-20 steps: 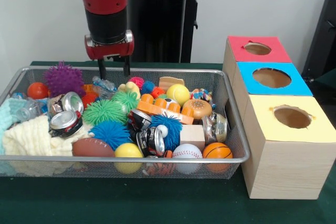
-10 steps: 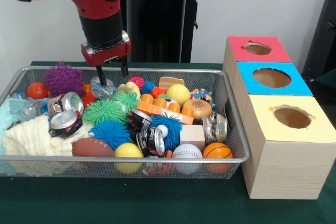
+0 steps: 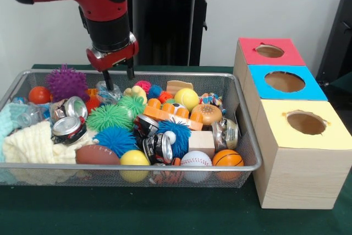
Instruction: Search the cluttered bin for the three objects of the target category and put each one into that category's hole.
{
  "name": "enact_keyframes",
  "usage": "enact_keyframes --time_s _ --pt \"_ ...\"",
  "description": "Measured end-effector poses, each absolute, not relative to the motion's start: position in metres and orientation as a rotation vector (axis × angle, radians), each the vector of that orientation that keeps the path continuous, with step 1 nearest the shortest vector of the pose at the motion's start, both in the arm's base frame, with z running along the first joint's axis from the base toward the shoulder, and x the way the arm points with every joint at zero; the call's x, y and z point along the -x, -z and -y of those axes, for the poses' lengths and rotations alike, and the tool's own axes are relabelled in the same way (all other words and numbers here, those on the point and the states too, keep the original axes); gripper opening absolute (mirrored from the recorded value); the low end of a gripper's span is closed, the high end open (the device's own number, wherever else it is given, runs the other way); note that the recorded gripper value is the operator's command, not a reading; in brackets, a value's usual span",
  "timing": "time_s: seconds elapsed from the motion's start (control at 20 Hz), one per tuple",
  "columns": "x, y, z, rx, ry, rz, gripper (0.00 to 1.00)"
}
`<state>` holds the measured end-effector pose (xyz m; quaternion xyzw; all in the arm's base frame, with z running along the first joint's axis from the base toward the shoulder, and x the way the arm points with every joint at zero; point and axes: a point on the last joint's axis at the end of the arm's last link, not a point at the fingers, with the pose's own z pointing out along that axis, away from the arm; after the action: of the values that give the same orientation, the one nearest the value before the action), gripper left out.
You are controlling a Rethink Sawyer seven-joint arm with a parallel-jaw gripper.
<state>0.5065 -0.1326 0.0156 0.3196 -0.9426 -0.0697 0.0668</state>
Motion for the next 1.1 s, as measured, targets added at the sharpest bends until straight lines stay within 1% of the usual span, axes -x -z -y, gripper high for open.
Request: enact_keyframes --time_s 0.5,0.85,1.1 --pt "-0.517 -0.017 0.114 -1.022 0.192 2.827 1.0" --pt "-0.534 -0.023 0.095 -1.086 0.15 2.822 1.0" --pt "-0.539 -0.028 0.091 -1.078 0.152 2.83 1.0"
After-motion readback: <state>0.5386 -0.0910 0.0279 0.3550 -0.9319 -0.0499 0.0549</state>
